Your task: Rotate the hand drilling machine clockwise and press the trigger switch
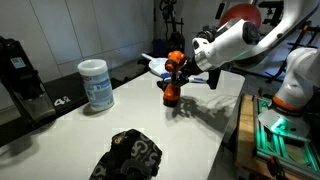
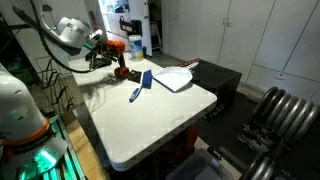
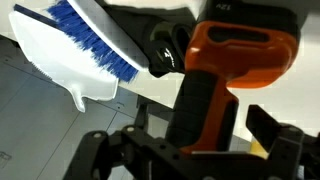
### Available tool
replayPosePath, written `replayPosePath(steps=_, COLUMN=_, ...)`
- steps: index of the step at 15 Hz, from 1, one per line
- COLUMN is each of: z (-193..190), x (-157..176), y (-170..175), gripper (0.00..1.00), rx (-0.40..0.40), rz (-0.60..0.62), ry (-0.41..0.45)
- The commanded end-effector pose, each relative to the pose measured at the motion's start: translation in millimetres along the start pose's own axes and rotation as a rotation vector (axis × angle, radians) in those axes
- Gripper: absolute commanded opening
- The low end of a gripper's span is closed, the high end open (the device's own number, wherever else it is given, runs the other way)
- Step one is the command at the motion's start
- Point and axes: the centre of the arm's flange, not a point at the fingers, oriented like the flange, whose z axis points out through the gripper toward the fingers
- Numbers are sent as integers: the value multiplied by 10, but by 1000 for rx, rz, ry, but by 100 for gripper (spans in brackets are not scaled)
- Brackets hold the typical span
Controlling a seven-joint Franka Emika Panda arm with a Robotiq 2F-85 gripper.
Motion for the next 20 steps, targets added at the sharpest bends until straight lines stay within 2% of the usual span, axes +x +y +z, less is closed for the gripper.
replayPosePath(steps=1, z=94, x=-112, y=-55, gripper=100, rx=64, rz=48, ry=36)
replayPosePath(steps=7, z=99, x=-135, y=-29, gripper=100, rx=73, rz=68, ry=84)
replayPosePath(steps=16, z=163, x=-145, y=-5, gripper=100, rx=67, rz=134, ry=102)
replayPosePath(steps=20, z=163, x=-129, y=16, gripper=96, rx=63, rz=151, ry=114)
